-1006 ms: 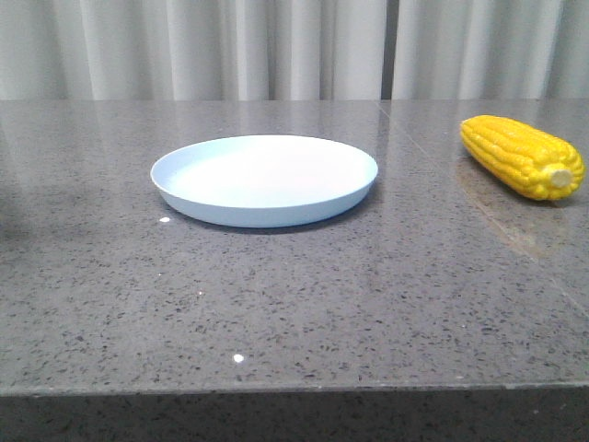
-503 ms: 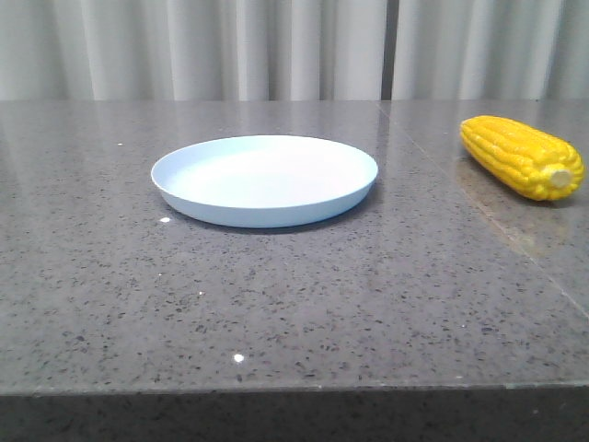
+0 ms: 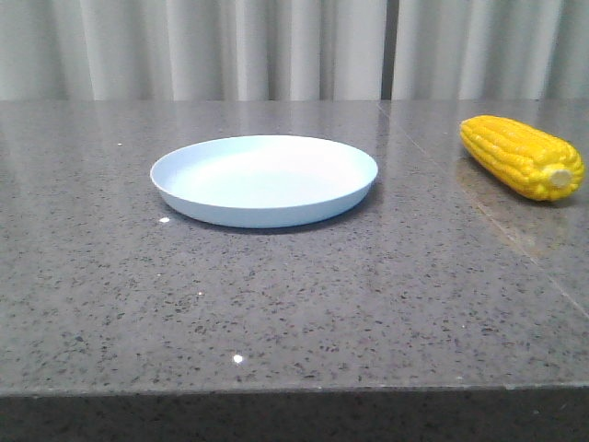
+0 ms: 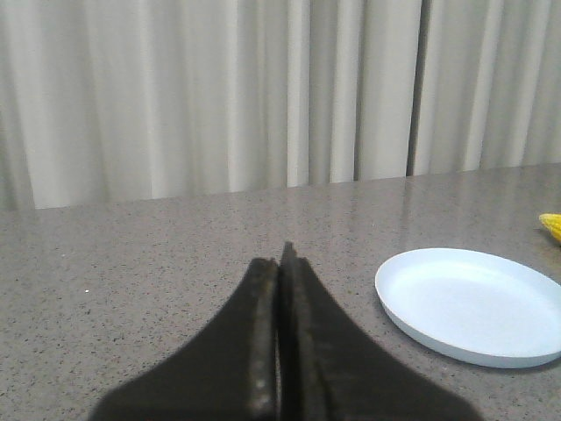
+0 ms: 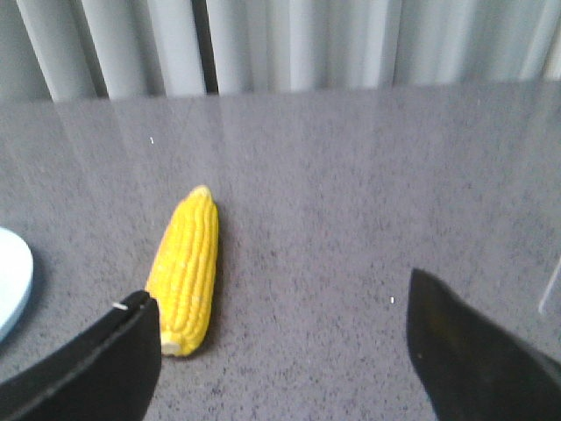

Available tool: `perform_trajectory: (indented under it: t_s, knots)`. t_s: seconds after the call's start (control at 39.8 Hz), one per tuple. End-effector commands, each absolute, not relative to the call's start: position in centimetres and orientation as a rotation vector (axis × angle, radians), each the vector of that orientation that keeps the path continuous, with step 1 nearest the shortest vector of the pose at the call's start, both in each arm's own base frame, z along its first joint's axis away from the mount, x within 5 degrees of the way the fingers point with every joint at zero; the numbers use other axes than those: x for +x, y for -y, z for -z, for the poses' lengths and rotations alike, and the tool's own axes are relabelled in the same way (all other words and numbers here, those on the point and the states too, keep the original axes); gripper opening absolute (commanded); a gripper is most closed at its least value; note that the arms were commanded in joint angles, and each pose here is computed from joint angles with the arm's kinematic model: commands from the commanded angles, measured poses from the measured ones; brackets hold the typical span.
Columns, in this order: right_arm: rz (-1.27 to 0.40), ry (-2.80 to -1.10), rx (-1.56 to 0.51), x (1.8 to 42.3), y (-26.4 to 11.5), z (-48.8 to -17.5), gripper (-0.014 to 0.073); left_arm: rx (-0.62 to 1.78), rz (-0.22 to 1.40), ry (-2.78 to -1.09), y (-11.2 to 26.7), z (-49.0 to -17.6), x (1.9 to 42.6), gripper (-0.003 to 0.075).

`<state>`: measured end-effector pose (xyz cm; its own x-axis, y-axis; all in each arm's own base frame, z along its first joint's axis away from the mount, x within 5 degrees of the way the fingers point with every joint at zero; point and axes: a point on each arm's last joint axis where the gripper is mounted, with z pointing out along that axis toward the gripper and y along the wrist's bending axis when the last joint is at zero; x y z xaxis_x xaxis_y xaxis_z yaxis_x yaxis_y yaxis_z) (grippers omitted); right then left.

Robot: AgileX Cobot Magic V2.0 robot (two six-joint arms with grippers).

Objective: Place corn on plate with both arms
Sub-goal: 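Move the right gripper down over the yellow corn cob and grasp it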

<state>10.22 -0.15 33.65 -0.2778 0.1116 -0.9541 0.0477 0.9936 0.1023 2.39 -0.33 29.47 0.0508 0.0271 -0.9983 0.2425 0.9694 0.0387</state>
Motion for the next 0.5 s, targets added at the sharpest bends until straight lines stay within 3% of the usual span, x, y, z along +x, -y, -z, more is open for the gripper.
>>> perform_trajectory:
  t_s: [0.0, 0.18, 0.48]
  knots:
    - [-0.049, -1.868, 0.103, 12.6, 0.1, -35.5, 0.0601, 0.201, 0.184, -1.421, 0.3, -31.0, 2.2, -0.002]
    - [-0.093, -2.101, 0.089, 18.9, -0.8, -36.1, 0.0601, 0.201, 0.184, -1.421, 0.3, -31.0, 2.2, -0.002]
    - [-0.24, -2.424, 0.07, 28.5, -4.4, -33.4, 0.0601, 0.201, 0.184, -1.421, 0.3, -31.0, 2.2, -0.002]
